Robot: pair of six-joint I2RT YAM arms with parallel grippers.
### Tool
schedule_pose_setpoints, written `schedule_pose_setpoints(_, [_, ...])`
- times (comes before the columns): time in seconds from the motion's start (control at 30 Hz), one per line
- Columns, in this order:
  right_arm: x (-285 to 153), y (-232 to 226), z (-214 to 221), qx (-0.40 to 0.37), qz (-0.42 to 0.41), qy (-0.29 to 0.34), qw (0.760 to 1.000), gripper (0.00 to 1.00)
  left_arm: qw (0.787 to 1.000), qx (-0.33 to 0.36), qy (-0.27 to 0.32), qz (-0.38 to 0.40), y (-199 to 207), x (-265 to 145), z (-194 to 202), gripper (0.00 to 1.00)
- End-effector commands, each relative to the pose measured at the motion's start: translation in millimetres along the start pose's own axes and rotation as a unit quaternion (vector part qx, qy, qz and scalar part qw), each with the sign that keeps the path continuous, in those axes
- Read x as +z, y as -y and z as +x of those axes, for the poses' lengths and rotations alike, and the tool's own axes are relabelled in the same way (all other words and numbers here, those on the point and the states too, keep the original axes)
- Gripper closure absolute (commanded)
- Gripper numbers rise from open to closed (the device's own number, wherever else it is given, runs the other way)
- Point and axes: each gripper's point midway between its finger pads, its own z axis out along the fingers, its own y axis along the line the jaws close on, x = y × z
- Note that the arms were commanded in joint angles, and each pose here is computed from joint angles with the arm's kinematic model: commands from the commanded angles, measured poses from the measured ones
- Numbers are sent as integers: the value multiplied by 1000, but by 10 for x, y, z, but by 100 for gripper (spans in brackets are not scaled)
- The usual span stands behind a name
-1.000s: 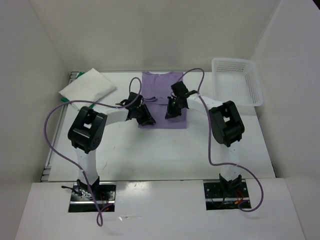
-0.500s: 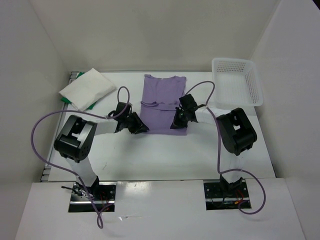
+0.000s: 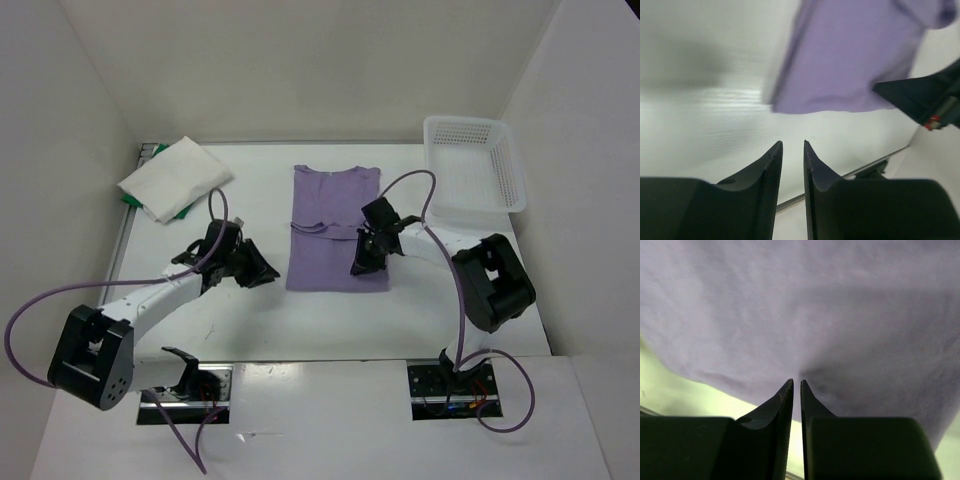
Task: Fold and stack the t-shirts
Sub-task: Fold the folded rectangular tshirt in 1/3 of the way
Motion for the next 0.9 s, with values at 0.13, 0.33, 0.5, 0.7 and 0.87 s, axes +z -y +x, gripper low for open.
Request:
schedule_pose_setpoints(0.13, [-211, -590, -483, -42, -66, 41, 996, 95, 998, 24, 21, 48, 592, 71, -353, 69])
schedule_pose_setpoints(0.33, [118, -728, -719, -42, -68, 49, 996, 98, 996, 52, -30, 67, 896, 512, -84, 71])
schedule_pose_setpoints(0.5, [345, -663, -816, -35, -49, 57, 997, 98, 996, 56, -60, 40, 745, 770, 166, 71])
schedule_pose_setpoints(0.7, [418, -688, -1164, -35, -24, 111, 993, 95, 997, 45, -66, -11, 323, 830, 292, 71])
schedule_pose_setpoints(0.87, [590, -628, -1667, -24, 23, 181, 983, 96, 996, 45, -67, -42, 98, 814, 353, 71])
